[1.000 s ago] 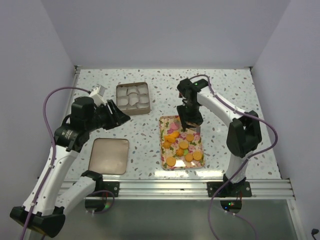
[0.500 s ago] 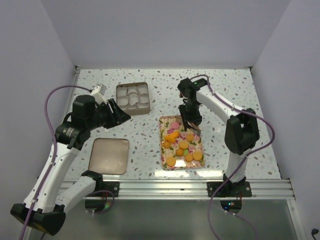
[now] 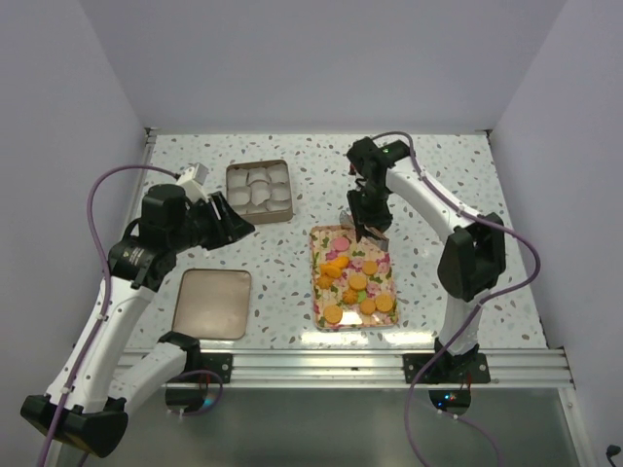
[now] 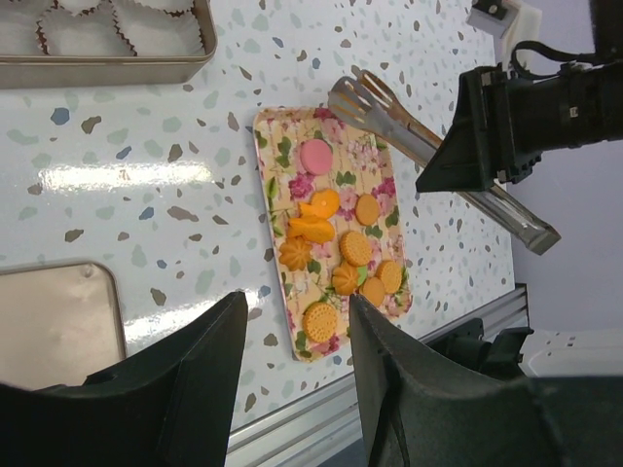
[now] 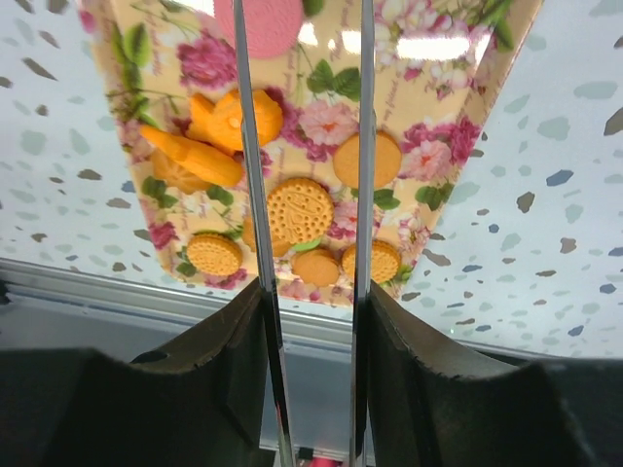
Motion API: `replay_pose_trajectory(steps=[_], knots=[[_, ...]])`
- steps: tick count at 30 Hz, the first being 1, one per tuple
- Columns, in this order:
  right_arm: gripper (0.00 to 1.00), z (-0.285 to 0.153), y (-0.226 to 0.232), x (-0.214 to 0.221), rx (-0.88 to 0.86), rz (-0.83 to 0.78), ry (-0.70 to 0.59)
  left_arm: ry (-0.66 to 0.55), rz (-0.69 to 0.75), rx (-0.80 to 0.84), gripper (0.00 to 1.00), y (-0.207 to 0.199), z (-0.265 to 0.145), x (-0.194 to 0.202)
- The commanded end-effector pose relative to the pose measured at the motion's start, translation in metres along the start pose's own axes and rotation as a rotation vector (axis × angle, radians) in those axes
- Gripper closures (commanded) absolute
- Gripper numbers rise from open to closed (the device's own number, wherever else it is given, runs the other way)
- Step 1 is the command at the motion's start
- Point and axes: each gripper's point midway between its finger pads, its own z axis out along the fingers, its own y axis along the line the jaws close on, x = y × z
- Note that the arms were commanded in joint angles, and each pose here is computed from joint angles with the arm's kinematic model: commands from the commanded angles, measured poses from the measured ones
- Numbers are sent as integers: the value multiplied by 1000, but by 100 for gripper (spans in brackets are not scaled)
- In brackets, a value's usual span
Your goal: Pack the cookies
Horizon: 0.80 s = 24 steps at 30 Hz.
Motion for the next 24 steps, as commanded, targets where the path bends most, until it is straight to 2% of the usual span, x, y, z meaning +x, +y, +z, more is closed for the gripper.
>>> replay_pose_trajectory(steps=[1,6,12,17,24], knots=[[64,-36,8,-3,-56,-13,-45,-44,42,32,49,-12,-9,-14],[65,-64,31,-17,-157,-9,-98,-64,54,17,49,-12,-11,-20],[65,-99,79,-55,-300,-46,-194,-78,57,8,49,-14,-15,-25],[66,-72,126,-77,-421,-46,-138,-95,48,-11,47,-12,-24,-25],[69,-52,170,-125,-593,4,-197,-101,33,-31,46,-12,-38,-24]])
